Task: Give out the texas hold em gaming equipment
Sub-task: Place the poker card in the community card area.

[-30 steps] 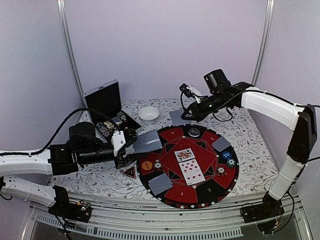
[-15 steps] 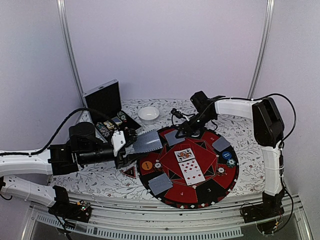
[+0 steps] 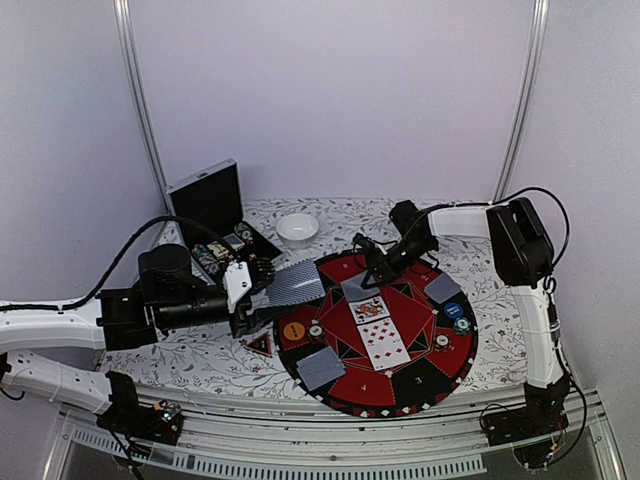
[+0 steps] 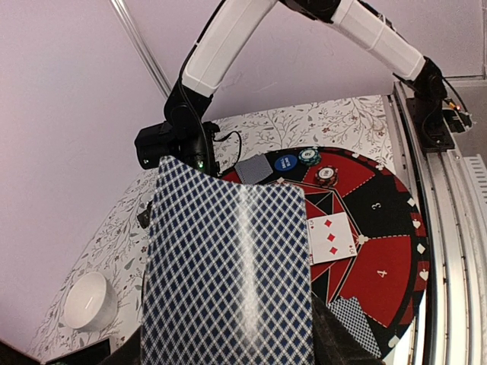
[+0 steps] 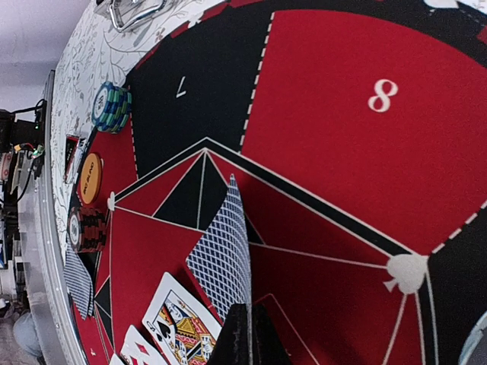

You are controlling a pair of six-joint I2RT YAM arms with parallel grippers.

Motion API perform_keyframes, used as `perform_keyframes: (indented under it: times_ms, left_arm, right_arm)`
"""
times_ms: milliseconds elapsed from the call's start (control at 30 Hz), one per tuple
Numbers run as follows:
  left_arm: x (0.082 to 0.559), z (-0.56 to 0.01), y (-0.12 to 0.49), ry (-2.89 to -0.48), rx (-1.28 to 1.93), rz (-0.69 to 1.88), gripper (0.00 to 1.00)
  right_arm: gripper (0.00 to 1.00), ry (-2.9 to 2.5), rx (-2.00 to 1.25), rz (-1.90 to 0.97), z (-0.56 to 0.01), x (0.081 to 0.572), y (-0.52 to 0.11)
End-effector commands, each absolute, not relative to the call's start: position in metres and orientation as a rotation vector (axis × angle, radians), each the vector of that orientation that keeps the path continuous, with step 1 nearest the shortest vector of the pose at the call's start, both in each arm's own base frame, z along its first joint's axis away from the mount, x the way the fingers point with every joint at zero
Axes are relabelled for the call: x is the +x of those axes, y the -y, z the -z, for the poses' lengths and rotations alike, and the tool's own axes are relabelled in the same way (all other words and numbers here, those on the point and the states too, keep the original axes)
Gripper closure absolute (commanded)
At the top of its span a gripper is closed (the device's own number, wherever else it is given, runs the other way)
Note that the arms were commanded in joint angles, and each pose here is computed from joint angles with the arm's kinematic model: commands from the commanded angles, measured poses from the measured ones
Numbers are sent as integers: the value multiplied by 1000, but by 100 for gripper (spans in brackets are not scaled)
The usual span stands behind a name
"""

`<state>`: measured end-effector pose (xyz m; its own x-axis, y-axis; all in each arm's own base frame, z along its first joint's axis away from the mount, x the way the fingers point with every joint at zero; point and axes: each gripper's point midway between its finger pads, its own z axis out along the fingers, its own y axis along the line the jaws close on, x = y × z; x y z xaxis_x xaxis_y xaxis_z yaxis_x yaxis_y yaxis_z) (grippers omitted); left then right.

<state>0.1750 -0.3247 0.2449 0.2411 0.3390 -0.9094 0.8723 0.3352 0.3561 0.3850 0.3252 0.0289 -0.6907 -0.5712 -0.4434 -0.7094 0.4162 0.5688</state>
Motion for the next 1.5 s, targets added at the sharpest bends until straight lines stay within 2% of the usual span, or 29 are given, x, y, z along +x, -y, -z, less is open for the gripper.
perform_keyframes:
  times_ms: [0, 200, 733, 967, 1067, 1200, 1233, 1267, 1300, 1467]
  left_arm:
    - [171, -250, 329, -1299, 1239, 548, 48]
    - [171, -250, 330, -1300, 1240, 548, 48]
    - [171, -249, 330, -1303, 1242, 546, 48]
    - [172, -249, 330, -1304, 1241, 545, 48]
    - [171, -249, 330, -1302, 1242, 546, 48]
    - [171, -249, 330, -1302, 1242, 548, 48]
    - [171, -249, 330, -1303, 1242, 547, 48]
    - [171, -249, 330, -1301, 1243, 547, 48]
    - [171, -249, 330, -1303, 1243, 548, 48]
    - [171, -249, 330, -1302, 1243, 545, 48]
  right_arm:
    - [98, -2533, -1156, -1083, -11, 390, -315]
    - [98, -2573, -1194, -1022, 4, 390, -308]
    - [95, -2530, -1269, -992, 0, 390, -317]
    - [69, -2551, -1226, -818, -5, 408, -308]
    - [62, -2564, -1199, -693, -8, 418, -300]
    - [46, -2518, -1192, -552, -34, 429, -296]
    - [33, -2504, -1197, -520, -40, 430, -297]
    - [11, -2491, -1200, -481, -45, 432, -297]
    - [0, -2477, -1207, -438, -50, 433, -298]
    - [1, -2387, -1210, -224, -87, 441, -301]
